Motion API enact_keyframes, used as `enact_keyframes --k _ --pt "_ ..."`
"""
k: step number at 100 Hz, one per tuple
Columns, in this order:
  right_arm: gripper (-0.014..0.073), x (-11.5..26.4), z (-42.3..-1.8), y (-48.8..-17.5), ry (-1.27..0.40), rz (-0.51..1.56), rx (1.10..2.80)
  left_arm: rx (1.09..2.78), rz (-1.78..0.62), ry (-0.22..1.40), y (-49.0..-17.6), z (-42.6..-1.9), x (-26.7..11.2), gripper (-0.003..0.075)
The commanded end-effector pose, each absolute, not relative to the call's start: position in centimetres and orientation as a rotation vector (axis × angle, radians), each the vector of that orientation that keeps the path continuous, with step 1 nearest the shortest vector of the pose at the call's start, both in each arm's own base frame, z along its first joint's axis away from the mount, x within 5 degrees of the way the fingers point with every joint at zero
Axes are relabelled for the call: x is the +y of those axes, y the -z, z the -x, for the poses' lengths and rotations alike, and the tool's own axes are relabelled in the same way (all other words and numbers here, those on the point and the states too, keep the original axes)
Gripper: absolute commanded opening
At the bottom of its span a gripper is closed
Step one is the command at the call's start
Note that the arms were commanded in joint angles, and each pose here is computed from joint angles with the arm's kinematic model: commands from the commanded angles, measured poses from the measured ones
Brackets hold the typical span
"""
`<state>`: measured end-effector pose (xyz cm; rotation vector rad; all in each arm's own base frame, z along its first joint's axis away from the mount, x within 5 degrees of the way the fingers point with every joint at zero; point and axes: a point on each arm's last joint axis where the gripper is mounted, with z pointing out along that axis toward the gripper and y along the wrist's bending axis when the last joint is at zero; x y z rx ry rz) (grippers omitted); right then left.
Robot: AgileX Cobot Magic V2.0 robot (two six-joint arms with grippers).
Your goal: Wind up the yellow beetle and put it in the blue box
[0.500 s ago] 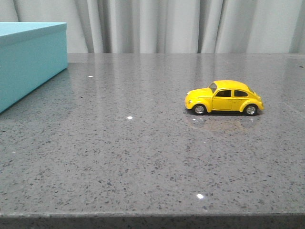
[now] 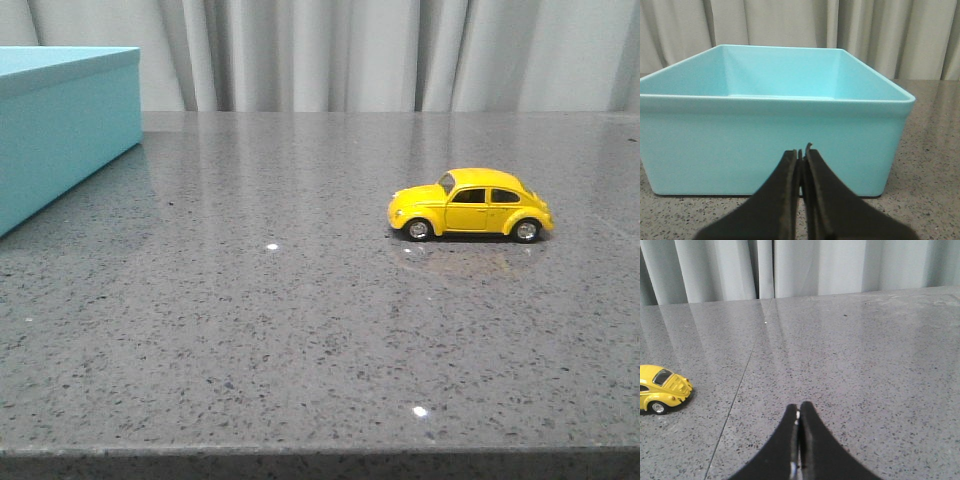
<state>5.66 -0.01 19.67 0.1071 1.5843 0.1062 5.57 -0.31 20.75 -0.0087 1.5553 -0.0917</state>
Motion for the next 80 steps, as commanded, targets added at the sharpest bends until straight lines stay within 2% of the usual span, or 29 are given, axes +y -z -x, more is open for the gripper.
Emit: enact_keyframes --k 1,26,51,80 --pt "-0.0069 0.0 -5.4 -21.1 -0.102 -0.094 1.476 1.49 0.02 0.109 -20.2 -5.5 -0.3 -0.002" --pt "-0.0069 0.0 -5.4 -21.2 -0.102 -0.091 1.466 1.49 0.02 0.109 -20.2 -5.5 -0.3 -0.002" --pt "-0.0069 0.1 -5.2 -22.1 -0.109 -0.078 1.359 1.454 0.022 0.108 -20.5 -5.5 -0.3 -0.002" --pt "-0.0068 0.0 -5.3 -21.9 -0.107 -0.082 1.389 1.443 0.023 0.107 -20.6 -5.5 -0.3 -0.002"
